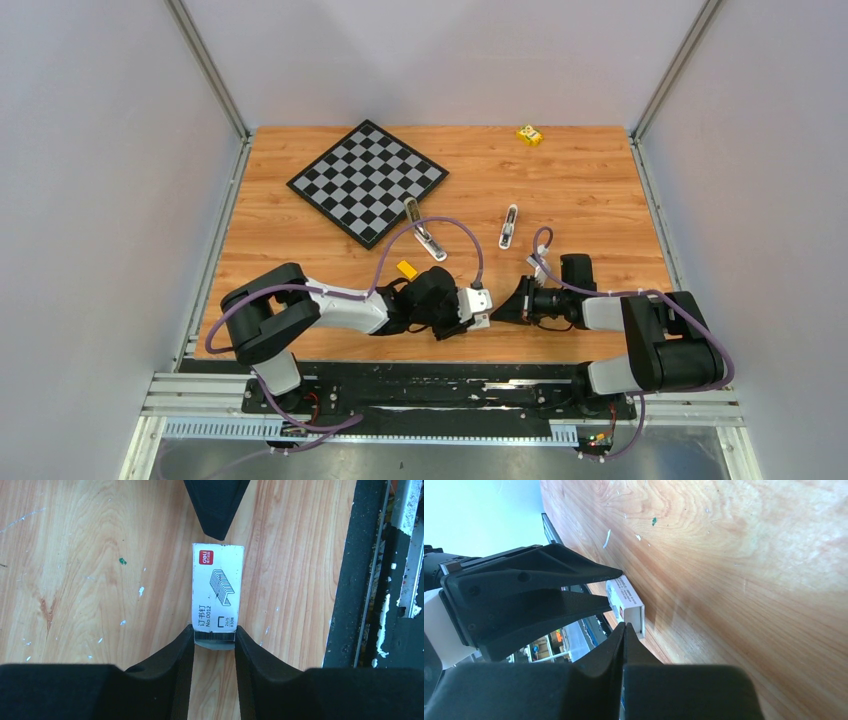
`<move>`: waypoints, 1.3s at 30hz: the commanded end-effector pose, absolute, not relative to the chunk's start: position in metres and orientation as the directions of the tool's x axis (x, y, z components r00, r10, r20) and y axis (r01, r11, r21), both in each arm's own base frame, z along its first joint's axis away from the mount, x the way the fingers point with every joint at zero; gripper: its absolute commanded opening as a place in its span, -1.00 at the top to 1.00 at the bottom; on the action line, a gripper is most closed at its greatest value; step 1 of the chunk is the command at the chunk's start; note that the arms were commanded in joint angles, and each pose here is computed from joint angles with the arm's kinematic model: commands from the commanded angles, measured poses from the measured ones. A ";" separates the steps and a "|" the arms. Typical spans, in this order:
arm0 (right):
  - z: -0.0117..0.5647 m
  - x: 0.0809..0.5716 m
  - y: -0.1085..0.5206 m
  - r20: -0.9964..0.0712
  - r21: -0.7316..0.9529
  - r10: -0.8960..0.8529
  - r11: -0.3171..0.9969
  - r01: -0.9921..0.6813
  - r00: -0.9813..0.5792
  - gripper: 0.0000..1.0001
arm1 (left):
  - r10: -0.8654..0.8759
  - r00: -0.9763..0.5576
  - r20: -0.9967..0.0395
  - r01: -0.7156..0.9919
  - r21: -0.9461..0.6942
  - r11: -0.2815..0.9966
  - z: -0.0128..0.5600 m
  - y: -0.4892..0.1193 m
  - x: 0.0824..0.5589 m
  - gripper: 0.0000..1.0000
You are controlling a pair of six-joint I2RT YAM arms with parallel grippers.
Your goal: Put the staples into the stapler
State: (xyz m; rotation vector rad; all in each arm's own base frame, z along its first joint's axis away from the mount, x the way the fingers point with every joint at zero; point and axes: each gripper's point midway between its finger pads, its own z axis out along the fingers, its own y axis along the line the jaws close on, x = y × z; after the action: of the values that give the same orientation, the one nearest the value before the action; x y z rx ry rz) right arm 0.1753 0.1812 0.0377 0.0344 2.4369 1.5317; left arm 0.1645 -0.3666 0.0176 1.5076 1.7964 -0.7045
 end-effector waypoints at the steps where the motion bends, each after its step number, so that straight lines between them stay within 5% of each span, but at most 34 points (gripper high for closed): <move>1: 0.042 0.179 0.181 -0.237 0.890 0.155 0.430 -0.151 -0.959 1.00 | 0.727 -0.158 -0.668 0.976 0.007 0.219 -0.016 -0.329 0.155 0.31; 6: 0.044 0.177 0.184 -0.238 0.896 0.146 0.414 -0.159 -0.960 0.62 | 0.711 -0.179 -0.680 0.973 -0.018 0.228 -0.014 -0.333 0.154 0.32; 11: 0.041 0.177 0.188 -0.232 0.894 0.140 0.420 -0.155 -0.962 0.47 | 0.702 -0.190 -0.686 0.971 -0.027 0.237 -0.013 -0.336 0.154 0.31; 30: 0.034 0.171 0.194 -0.188 0.912 0.133 0.393 -0.122 -0.973 0.41 | 0.716 -0.156 -0.681 0.982 -0.032 0.184 -0.016 -0.344 0.153 -0.04; 39: 0.035 0.168 0.195 -0.185 0.916 0.125 0.380 -0.125 -0.975 0.39 | 0.719 -0.133 -0.682 0.988 -0.030 0.155 -0.015 -0.355 0.157 0.04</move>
State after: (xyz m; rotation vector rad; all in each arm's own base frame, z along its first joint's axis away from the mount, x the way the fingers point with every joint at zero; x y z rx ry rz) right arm 0.1797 0.1908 0.0344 0.0401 2.4157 1.5803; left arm 0.1675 -0.3776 0.0181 1.5201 1.8072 -0.7191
